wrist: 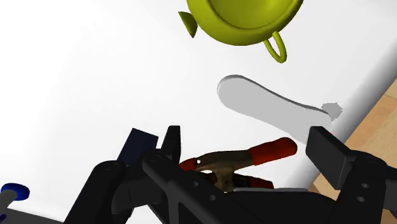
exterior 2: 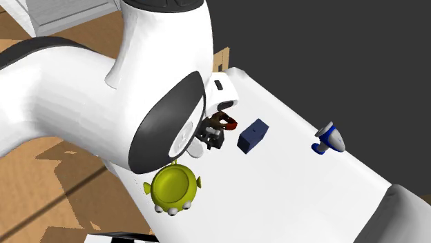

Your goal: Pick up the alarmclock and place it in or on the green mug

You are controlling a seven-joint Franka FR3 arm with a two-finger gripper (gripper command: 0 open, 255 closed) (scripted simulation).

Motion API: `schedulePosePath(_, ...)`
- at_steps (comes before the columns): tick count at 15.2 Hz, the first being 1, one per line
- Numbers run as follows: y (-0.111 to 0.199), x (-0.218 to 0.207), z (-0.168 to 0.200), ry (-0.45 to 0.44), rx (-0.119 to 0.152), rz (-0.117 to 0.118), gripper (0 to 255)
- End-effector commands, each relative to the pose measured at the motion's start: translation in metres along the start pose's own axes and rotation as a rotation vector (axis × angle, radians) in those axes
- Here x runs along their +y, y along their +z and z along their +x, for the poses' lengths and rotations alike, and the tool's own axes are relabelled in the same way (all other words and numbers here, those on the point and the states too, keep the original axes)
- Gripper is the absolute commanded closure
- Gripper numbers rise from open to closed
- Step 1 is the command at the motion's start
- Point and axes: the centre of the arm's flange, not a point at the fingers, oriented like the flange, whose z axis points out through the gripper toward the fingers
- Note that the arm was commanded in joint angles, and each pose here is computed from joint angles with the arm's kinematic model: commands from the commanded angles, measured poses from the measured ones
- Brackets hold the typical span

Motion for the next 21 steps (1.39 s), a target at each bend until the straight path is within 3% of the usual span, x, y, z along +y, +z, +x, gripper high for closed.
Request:
schedulePosePath(1,0.012,0.014,0.019,0.026,-0.006,-0.009,0)
schedulePosePath(18,0.112,0.139,0.176,0.242,-0.054,-0.075,0)
schedulePosePath(21,0.123,0.140,0.176,0.243,-0.055,-0.076,0)
